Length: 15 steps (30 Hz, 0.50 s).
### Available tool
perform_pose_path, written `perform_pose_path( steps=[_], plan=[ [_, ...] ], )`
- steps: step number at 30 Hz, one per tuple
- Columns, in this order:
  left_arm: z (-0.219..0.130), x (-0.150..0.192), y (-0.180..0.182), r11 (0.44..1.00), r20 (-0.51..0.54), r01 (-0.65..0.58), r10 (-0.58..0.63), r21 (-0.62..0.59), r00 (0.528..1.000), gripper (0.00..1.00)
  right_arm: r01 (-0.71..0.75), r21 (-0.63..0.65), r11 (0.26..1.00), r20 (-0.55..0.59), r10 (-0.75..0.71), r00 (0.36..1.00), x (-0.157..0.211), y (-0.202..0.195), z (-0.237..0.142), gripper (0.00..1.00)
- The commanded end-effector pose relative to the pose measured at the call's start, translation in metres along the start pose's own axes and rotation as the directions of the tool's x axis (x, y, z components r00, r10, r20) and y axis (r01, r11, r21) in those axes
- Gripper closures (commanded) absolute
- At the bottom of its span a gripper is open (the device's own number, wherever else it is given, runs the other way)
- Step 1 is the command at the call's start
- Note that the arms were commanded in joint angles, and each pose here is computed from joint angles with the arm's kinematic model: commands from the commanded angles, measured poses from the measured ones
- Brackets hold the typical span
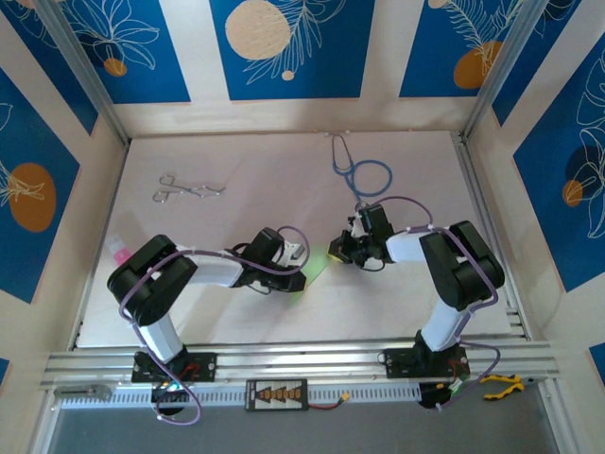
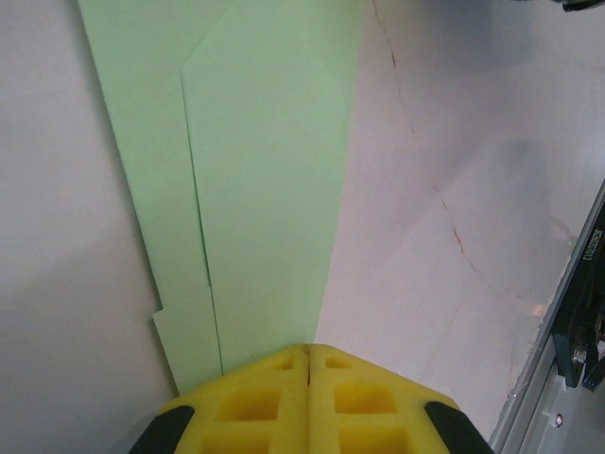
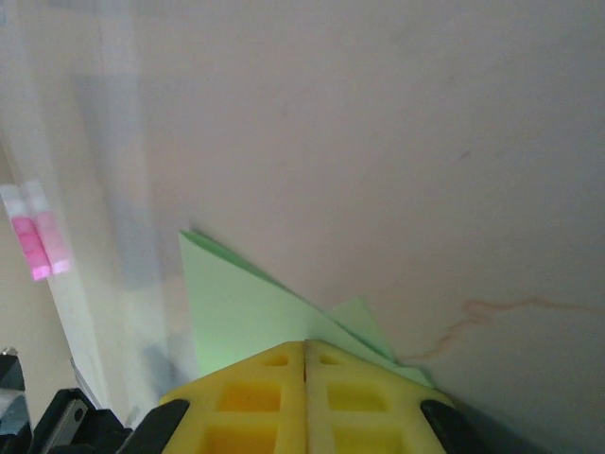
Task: Fold a paper plane with a square sheet of paper (pick it up from the middle)
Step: Fold the wing for the fifth time at the center of the table.
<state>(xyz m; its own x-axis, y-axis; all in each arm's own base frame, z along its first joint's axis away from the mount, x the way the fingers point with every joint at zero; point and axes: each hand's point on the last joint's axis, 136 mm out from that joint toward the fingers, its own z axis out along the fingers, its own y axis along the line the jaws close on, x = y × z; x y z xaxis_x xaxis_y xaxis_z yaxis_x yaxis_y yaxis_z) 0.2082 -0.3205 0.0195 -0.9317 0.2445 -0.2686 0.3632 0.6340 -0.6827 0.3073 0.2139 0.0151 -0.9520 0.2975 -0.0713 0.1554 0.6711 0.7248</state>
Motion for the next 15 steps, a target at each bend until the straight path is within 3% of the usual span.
perform_pose_path(
  steps=[1, 9, 15],
  plan=[
    [0.000, 0.040, 0.034, 0.988, -0.106, 0.105, -0.116, -0.109, 0.987, 1.00, -0.072, 0.071, 0.995, 0.045, 0.069, 0.997, -0.012, -0.027, -0.005, 0.93],
    [0.000, 0.038, 0.030, 0.990, -0.097, 0.105, -0.114, -0.090, 0.989, 1.00, -0.040, -0.007, 0.999, 0.090, 0.041, 0.995, -0.025, -0.002, -0.034, 0.91],
    [0.001, 0.033, 0.025, 0.992, -0.084, 0.111, -0.116, -0.063, 0.990, 1.00, 0.075, -0.123, 0.990, 0.076, -0.066, 0.995, 0.001, 0.041, -0.043, 0.88]
  ],
)
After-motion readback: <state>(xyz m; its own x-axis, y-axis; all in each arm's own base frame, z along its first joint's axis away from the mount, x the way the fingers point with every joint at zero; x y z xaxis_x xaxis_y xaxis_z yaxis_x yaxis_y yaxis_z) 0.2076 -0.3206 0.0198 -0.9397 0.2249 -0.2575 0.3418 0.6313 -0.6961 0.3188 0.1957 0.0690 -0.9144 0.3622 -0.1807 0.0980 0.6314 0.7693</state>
